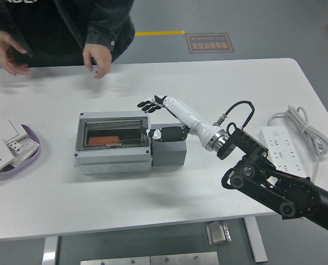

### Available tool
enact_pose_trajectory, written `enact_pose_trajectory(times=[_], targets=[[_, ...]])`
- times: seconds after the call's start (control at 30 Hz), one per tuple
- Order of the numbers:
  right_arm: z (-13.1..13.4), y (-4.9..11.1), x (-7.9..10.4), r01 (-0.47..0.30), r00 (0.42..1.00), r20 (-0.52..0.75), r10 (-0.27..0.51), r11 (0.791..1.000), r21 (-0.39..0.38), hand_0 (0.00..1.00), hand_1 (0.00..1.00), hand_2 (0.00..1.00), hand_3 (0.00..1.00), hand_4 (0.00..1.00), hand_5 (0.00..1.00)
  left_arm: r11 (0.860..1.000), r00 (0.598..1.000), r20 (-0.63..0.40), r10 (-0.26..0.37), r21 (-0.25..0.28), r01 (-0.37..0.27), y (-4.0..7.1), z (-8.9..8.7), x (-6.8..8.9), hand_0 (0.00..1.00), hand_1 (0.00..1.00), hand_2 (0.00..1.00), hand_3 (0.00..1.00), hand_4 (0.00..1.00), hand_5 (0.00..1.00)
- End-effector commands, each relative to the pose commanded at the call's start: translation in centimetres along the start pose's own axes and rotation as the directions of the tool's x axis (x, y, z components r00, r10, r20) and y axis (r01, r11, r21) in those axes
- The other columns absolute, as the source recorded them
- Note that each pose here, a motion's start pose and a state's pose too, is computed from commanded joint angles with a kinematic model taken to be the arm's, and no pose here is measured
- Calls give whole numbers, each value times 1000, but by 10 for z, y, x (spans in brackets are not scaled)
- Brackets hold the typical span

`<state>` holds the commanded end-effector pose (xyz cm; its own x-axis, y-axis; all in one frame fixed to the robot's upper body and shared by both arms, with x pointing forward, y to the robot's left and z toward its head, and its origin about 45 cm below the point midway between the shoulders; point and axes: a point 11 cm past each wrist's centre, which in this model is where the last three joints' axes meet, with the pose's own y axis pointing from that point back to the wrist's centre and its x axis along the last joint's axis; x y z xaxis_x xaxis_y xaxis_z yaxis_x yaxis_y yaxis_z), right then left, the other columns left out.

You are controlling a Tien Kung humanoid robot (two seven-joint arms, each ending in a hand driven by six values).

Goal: Pick up the cylinder from the cube,place it in the box,flap close box

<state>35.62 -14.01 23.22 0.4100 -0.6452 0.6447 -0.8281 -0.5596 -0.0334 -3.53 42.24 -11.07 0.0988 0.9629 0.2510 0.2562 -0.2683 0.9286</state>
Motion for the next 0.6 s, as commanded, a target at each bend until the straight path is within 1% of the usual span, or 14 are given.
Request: enact_pose_trajectory(times=[0.1,0.17,0.27,0.3,0.33,0.47,0.5,0.6], targets=[[-4,7,18,-91,992,86,90,996,16,760,683,699,735,734,301,1000,1000,-3,-3,6,3,-1,-3,-2,624,625,586,636,687,207],[-2,11,25,-136,981,142,134,991,7,760,683,699,735,734,301,1000,1000,-4,-4,10,4,-1,-4,-3,624,625,586,636,687,207],[9,18,32,-184,956,227,188,982,-35,760,683,699,735,734,301,1000,1000,-5,-7,11,7,-1,-5,-5,624,625,586,636,687,207],[14,21,35,-201,945,251,208,978,-54,737,672,692,720,731,308,1000,1000,-6,-8,10,8,-1,-5,-5,624,624,586,637,687,207],[20,25,36,-213,934,277,225,974,-73,737,672,692,720,731,308,1000,1000,-6,-9,9,9,-1,-4,-6,624,624,586,637,687,207],[42,44,44,-271,889,341,307,951,-149,737,672,692,720,731,308,1000,1000,-7,-10,6,10,-1,-4,-6,624,624,586,637,687,207],[48,51,45,-284,877,350,328,943,-170,738,671,695,718,732,280,1000,1000,-7,-10,7,10,-1,-4,-6,623,625,586,636,687,207],[67,72,46,-324,839,377,393,917,-234,738,671,695,718,732,280,1000,1000,-8,-10,10,10,-1,-5,-6,623,625,586,636,687,207]])
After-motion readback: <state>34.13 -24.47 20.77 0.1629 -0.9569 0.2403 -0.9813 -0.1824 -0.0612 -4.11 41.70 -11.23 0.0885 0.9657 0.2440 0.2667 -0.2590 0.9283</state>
